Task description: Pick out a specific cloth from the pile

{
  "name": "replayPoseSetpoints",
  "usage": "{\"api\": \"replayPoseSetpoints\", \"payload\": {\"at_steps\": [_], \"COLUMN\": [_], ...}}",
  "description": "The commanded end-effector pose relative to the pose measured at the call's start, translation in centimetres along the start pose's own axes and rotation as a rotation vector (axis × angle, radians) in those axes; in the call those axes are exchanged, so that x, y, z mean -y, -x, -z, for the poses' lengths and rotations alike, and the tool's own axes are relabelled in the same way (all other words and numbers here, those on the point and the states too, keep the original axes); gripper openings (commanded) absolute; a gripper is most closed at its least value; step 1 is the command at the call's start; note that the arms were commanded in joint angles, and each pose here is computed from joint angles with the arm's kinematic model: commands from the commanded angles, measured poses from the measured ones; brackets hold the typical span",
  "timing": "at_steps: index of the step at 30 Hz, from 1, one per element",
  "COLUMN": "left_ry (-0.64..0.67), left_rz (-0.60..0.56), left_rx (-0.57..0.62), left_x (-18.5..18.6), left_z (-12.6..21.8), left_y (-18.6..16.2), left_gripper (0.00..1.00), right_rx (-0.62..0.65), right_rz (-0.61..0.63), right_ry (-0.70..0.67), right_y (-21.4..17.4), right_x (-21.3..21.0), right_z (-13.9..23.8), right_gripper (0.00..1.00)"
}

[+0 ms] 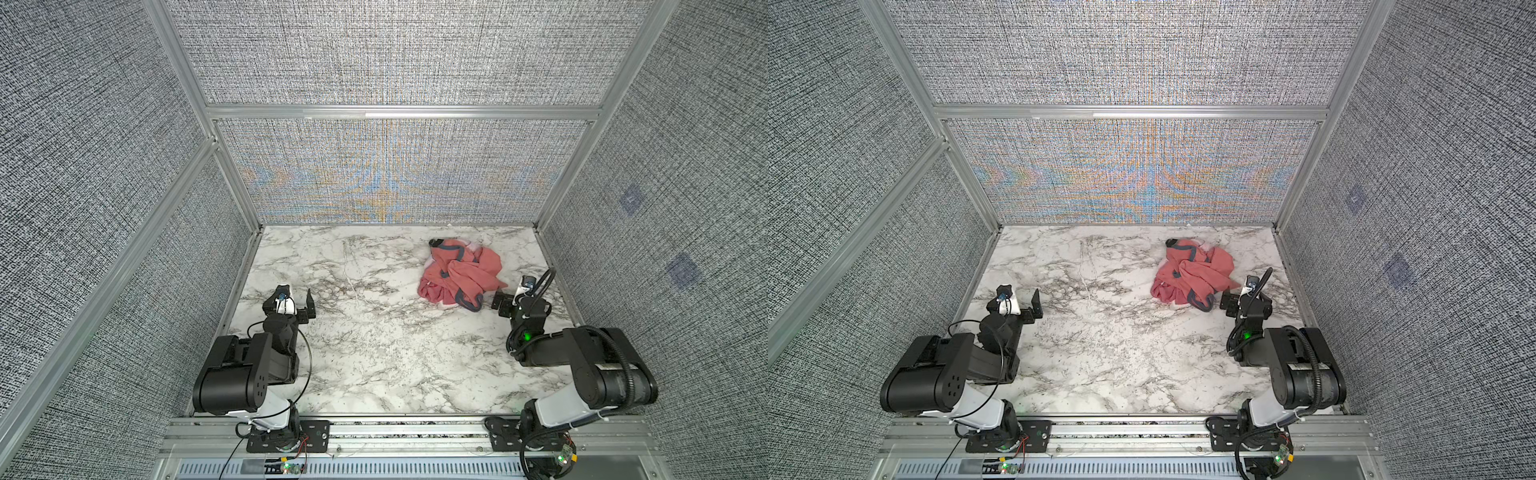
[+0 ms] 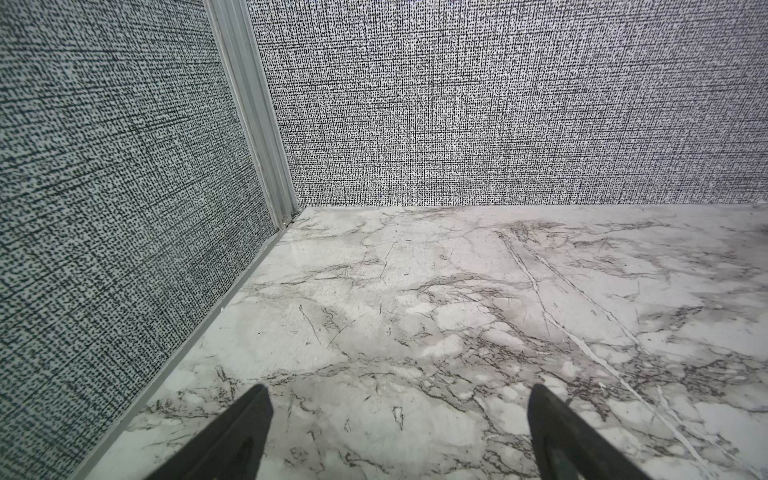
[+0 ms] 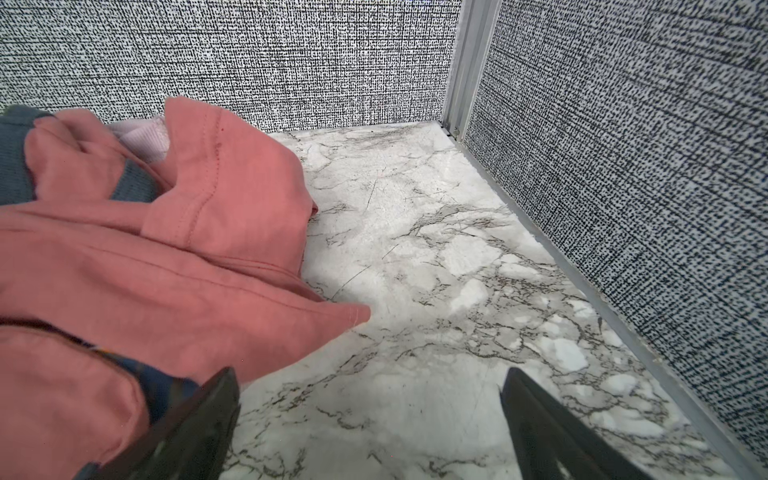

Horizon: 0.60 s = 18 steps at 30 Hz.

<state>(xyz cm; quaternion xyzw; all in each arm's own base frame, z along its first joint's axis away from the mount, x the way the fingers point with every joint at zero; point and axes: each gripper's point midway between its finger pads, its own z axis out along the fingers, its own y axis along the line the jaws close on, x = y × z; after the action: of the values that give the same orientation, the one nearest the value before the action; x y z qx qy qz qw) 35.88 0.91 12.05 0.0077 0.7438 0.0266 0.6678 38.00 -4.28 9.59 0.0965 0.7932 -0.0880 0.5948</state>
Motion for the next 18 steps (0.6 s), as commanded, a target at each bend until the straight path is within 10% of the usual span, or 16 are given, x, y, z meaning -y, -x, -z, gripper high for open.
{"api": "replayPoseSetpoints", "payload": {"at_steps": [1,8,18], "left_ry": [0.013,0.159,0.027], "left_rz": [0.002,0.116,0.278], "left_rx": [0.044,0.047,-0.18], "left_x": [-0.3,-3.0,1.4], "left_z": [0.0,1.5,0.4], "left_y": [1.4,5.6,8.3], "left_gripper": [0.79,0.68,0.63], "right_rx": [0.019,-0.015,-0.251], "right_rz": [-0.011,0.053,0.115], "right_ry": [0.002,0.006,0.274], "right_y": [0.6,4.7,6.5], "right_x": [0.0,-1.4,-11.7], "right_z": [0.0,1.5,6.5], "right_gripper": [0.91,0.79,0.66]}}
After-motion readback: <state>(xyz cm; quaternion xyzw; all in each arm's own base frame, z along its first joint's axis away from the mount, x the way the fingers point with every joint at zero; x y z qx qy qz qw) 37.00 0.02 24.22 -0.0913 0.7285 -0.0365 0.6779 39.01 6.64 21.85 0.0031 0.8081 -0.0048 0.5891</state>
